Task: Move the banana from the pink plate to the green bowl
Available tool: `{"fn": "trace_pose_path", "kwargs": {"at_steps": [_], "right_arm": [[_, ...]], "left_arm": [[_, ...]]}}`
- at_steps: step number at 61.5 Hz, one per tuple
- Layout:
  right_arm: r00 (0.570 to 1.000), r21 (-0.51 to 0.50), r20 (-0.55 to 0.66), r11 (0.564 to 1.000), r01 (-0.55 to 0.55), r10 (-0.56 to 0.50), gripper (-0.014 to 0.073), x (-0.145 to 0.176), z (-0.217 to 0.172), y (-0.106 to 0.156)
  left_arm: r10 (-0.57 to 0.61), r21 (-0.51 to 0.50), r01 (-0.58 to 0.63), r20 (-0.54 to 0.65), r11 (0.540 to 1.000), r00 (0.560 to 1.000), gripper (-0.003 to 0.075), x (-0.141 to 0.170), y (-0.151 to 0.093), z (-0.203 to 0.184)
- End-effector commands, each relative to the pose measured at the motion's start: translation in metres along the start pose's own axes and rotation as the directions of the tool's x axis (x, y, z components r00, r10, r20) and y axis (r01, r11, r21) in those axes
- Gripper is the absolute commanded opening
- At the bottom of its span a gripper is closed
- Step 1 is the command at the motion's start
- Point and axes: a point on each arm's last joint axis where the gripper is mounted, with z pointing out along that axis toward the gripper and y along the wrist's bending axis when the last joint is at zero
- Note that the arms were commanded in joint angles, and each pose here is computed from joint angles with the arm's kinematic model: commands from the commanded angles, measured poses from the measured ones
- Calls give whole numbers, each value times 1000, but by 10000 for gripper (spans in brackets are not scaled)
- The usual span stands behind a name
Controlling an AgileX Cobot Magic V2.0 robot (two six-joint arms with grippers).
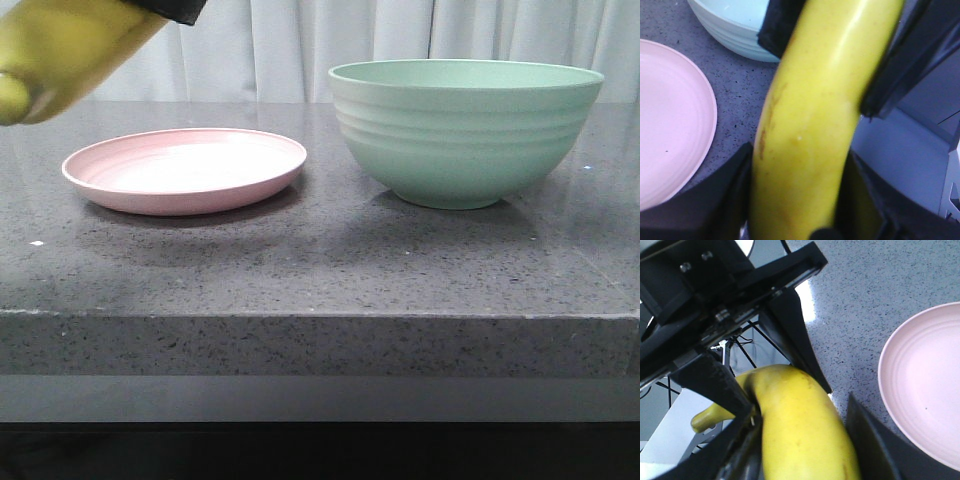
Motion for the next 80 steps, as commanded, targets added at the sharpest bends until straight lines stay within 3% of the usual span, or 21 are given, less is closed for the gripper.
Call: {"fn": "trace_pose_path", "kwargs": {"at_steps": [1, 9, 15, 41, 56, 70, 80], "right_arm": [[997, -45, 72, 998, 43, -40, 201, -15, -16, 20], [997, -45, 72, 998, 43, -40, 201, -15, -16, 20], [997, -44, 71, 998, 44, -41, 201, -15, -16, 20], [999, -9, 20, 999, 42, -42, 201, -11, -16, 17], [1000, 97, -12, 995, 5, -4, 201, -7, -19, 8], [998, 211, 36, 976, -55, 48, 201, -21, -65, 7], [992, 351, 91, 929, -115, 88, 201, -29, -106, 3]], "left_arm": [[-15, -10, 16, 105, 1000, 994, 295, -15, -5, -11], [-15, -8, 16, 103, 1000, 995, 587, -14, -6, -11], [-14, -6, 15, 99, 1000, 995, 675, -14, -6, -11], [-13, -4, 14, 102, 1000, 995, 678, -15, -6, -11], [13, 22, -16, 144, 1000, 989, 678, -27, -16, -26], [53, 9, -56, 175, 998, 983, 678, -34, -23, -40], [55, 6, -57, 175, 998, 983, 678, -34, -23, -40]]}}
